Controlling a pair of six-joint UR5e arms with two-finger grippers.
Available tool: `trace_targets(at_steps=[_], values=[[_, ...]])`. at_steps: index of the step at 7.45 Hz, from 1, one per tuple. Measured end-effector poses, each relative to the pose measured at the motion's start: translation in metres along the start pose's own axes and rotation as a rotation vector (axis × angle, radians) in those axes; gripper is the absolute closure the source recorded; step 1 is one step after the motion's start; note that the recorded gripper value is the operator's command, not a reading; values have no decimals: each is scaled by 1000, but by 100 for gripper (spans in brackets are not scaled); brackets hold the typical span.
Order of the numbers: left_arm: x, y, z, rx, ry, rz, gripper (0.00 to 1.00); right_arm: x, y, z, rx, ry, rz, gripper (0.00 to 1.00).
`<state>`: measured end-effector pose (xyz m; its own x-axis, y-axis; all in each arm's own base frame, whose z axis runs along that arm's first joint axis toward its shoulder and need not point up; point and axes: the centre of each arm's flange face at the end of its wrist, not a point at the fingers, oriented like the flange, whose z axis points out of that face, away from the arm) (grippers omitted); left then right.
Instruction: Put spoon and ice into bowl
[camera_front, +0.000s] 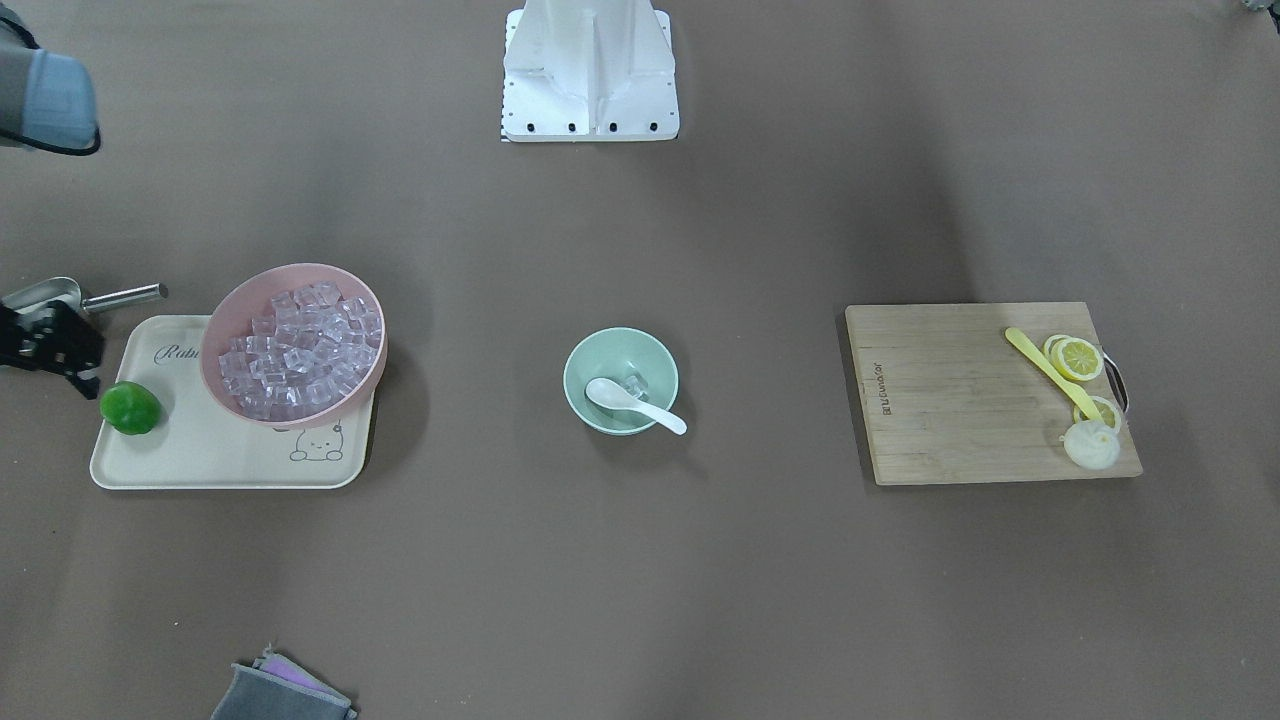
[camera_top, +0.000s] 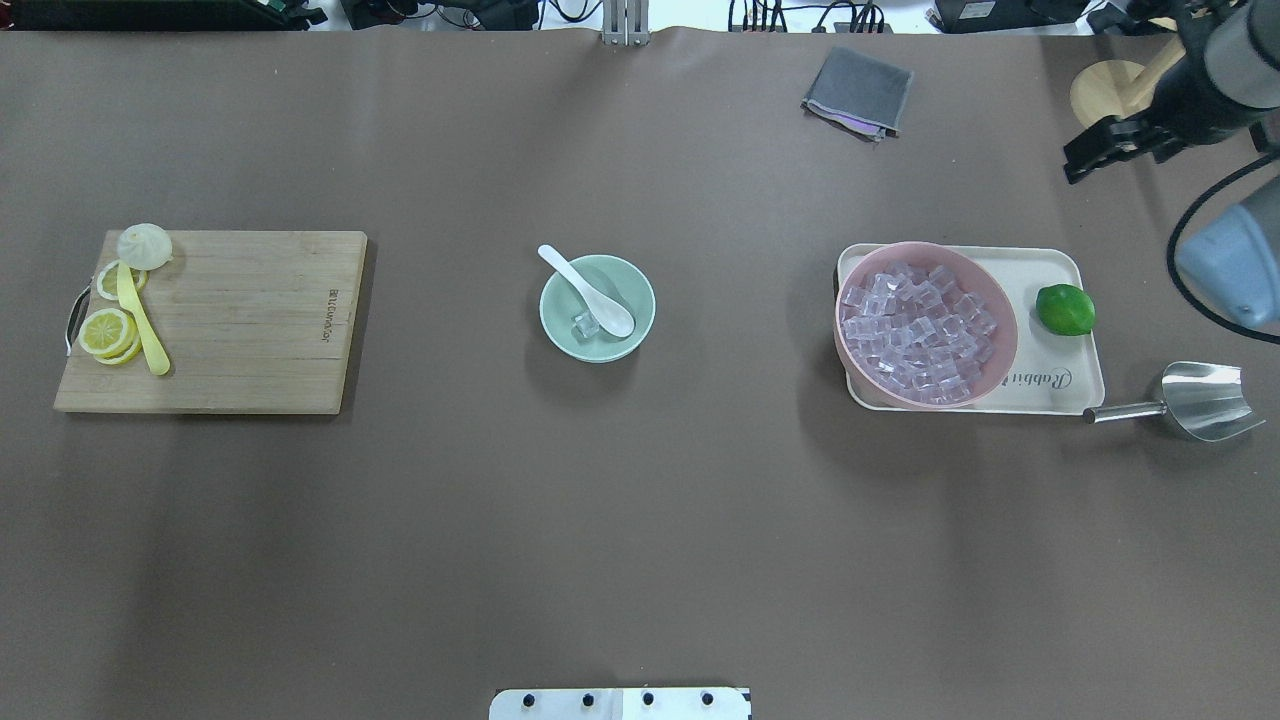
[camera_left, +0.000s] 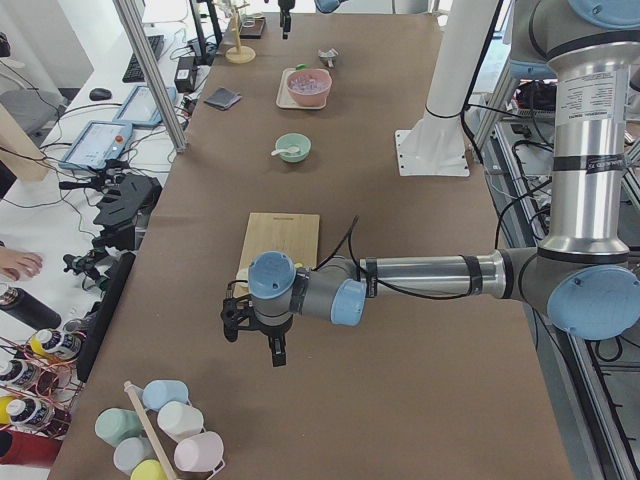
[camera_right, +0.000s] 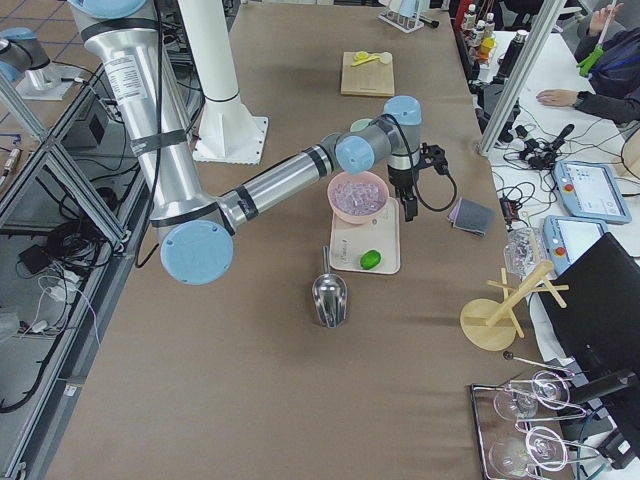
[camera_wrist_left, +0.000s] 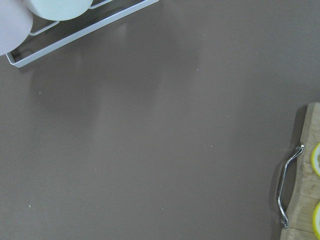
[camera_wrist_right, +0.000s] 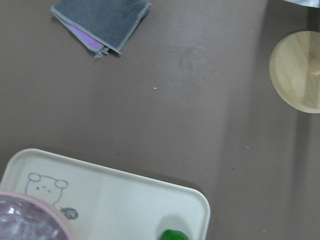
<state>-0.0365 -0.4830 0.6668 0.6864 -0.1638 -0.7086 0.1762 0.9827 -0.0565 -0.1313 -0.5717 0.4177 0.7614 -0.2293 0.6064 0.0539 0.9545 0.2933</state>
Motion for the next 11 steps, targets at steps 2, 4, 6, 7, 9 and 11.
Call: trace_targets(at_steps=[2,4,6,7,9,11], values=[[20,-19,1,-76,-35,106,1,93,31,-13,-77,31,-69,0],[35,-35,-6,-118,-54,129,1,167,78,-28,-212,46,-74,0],[36,-38,-9,-130,-59,180,1,227,150,-15,-290,4,20,0],[36,-39,-11,-132,-60,192,1,246,184,-6,-296,-42,69,0],[32,-37,-10,-136,-60,191,1,271,247,19,-288,-81,110,0],[33,-37,-12,-129,-56,192,1,285,280,38,-272,-85,107,0]])
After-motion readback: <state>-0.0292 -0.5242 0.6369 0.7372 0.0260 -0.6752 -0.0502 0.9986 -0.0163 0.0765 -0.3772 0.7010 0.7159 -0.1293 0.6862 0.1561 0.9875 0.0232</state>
